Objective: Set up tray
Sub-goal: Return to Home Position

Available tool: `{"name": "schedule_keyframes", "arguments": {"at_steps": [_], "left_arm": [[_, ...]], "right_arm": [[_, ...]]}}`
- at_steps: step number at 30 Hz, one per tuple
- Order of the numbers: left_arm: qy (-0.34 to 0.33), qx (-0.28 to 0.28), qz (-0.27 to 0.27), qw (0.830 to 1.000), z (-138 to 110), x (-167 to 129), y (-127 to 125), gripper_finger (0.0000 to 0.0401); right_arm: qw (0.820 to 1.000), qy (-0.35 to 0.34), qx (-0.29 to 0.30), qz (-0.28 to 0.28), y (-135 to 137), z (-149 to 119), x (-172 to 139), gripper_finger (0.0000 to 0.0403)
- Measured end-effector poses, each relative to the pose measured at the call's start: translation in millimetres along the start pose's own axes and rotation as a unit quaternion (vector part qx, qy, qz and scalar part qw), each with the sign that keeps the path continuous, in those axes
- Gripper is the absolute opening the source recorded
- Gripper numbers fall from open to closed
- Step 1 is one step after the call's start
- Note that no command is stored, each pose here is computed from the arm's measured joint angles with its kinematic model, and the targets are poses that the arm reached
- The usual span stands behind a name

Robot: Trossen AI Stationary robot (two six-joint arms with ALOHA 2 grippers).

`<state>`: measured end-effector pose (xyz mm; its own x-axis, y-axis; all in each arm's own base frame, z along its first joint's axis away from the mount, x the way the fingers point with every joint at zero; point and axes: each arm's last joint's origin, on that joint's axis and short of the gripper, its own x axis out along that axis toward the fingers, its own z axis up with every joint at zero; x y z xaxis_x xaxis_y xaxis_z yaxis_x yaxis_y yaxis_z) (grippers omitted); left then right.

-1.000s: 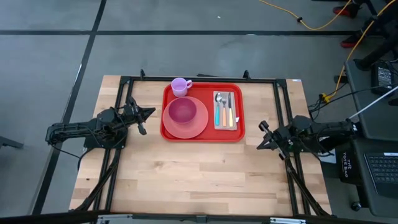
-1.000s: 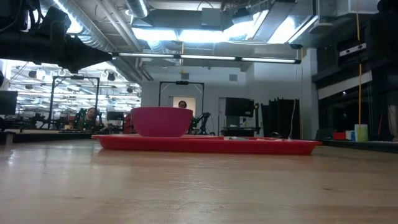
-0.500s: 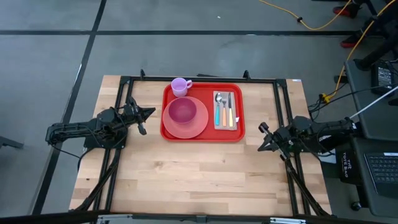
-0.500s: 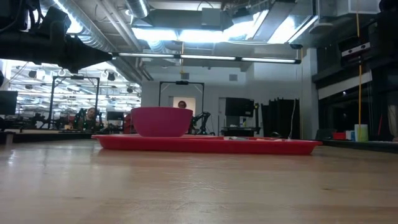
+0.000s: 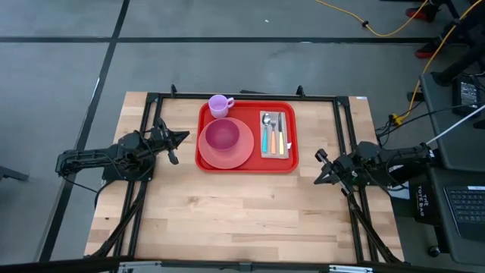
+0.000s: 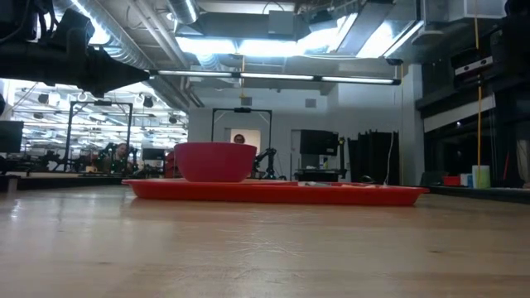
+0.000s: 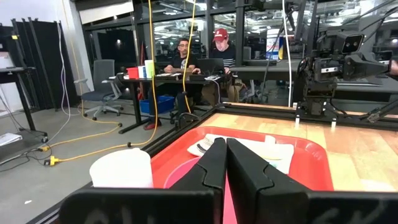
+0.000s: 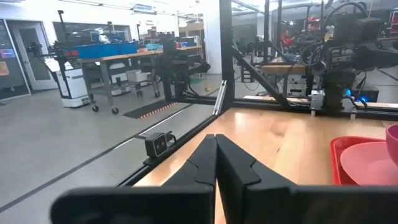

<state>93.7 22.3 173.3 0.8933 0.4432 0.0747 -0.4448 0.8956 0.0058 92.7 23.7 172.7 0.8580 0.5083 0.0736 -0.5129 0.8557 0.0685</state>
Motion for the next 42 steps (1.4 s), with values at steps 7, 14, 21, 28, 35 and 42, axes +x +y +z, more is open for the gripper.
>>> {"name": "schedule_keyframes", "arguments": {"at_steps": [7, 14, 21, 28, 35, 42], "left_arm": [[0.000, 0.000, 0.000, 1.000, 0.0, 0.0, 0.0, 0.0008], [0.000, 0.000, 0.000, 1.000, 0.0, 0.0, 0.0, 0.0004], [0.000, 0.000, 0.000, 1.000, 0.0, 0.0, 0.0, 0.0004], [0.000, 0.000, 0.000, 1.000, 0.0, 0.0, 0.0, 0.0005], [0.000, 0.000, 0.000, 1.000, 0.0, 0.0, 0.0, 0.0003], [0.000, 0.000, 0.000, 1.000, 0.0, 0.0, 0.0, 0.0006]], "right_arm": [[1.000, 0.000, 0.000, 0.000, 0.0, 0.0, 0.0, 0.0008], [1.000, 0.000, 0.002, 0.000, 0.0, 0.0, 0.0, 0.0008], [1.000, 0.000, 0.001, 0.000, 0.0, 0.0, 0.0, 0.0008], [1.000, 0.000, 0.000, 0.000, 0.0, 0.0, 0.0, 0.0008], [1.000, 0.000, 0.000, 0.000, 0.0, 0.0, 0.0, 0.0008], [1.000, 0.000, 0.002, 0.000, 0.0, 0.0, 0.0, 0.0008]]}}
